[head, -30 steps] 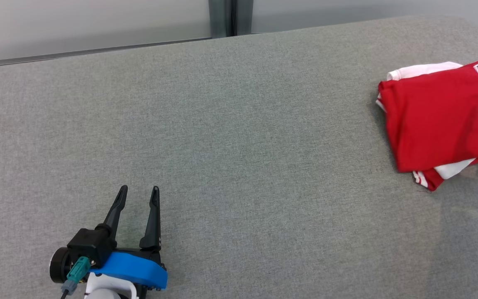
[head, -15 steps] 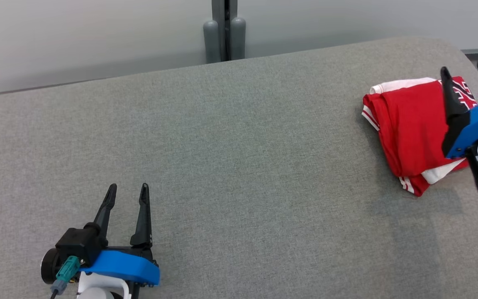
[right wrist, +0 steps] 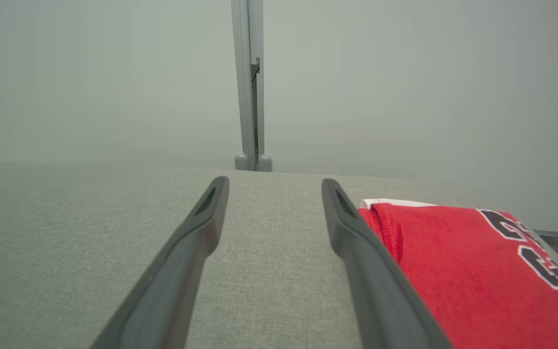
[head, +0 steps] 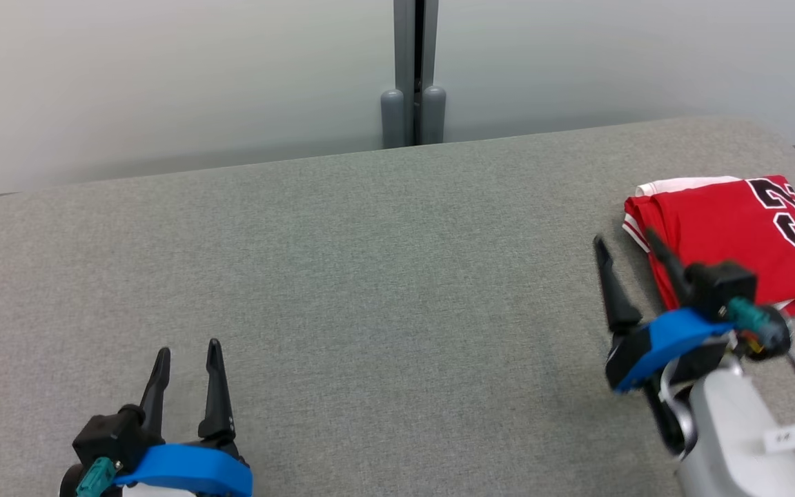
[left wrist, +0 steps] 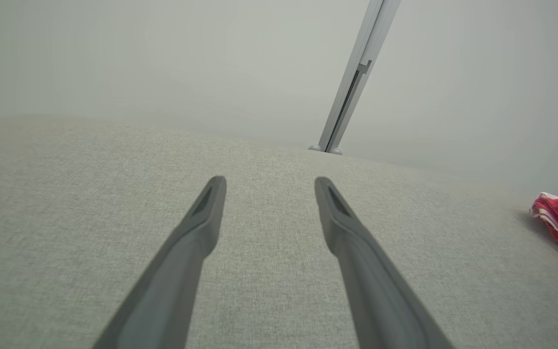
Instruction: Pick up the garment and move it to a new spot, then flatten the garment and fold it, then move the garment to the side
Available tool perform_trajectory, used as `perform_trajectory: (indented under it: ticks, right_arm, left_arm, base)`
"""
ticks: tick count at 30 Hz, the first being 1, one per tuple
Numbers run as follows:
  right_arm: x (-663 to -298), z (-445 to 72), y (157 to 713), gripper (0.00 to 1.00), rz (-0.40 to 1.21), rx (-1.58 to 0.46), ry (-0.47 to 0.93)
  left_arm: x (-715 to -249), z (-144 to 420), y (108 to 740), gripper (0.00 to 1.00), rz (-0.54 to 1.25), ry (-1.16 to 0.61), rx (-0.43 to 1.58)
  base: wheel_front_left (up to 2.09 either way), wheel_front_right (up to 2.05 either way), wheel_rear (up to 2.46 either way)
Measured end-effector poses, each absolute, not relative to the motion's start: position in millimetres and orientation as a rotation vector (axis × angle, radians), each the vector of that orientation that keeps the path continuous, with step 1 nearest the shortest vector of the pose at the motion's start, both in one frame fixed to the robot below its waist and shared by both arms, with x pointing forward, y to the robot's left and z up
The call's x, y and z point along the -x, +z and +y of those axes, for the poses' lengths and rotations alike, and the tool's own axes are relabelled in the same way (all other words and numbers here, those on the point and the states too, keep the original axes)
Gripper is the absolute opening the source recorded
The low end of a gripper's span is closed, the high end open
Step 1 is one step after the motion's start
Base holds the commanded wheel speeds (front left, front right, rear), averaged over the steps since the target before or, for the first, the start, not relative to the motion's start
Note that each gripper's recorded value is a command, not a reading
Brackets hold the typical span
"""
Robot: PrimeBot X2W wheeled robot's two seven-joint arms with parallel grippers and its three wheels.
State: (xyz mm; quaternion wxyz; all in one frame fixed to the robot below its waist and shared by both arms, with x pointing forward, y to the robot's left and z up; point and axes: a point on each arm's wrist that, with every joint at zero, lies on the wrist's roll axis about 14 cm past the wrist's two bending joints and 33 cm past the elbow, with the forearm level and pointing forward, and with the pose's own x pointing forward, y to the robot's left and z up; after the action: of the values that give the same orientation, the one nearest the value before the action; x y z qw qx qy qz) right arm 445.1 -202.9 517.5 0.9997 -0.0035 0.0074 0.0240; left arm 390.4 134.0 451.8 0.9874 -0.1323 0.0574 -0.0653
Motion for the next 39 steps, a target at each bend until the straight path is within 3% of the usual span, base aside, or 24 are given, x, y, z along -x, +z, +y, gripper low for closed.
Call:
perform_trajectory:
  ticks: [5, 20, 39]
  right_arm:
    - [-426.2, -180.8, 493.1, 1.00, 0.039, -0.029, 0.078]
    - [-395.1, -180.1, 468.8, 1.00, 0.050, -0.128, 0.050]
    - [-392.2, -165.0, 461.3, 1.00, 0.072, -0.132, 0.093]
  left_arm:
    - [-376.6, 145.6, 439.0, 1.00, 0.152, -0.083, 0.275]
    - [-360.8, 163.8, 429.4, 1.00, 0.175, -0.012, 0.254]
    - [-359.4, 158.9, 424.5, 1.00, 0.190, -0.017, 0.256]
  base:
    - [0.00, 0.00, 0.00]
    - [0.00, 0.00, 0.00]
    - [0.00, 0.00, 0.00]
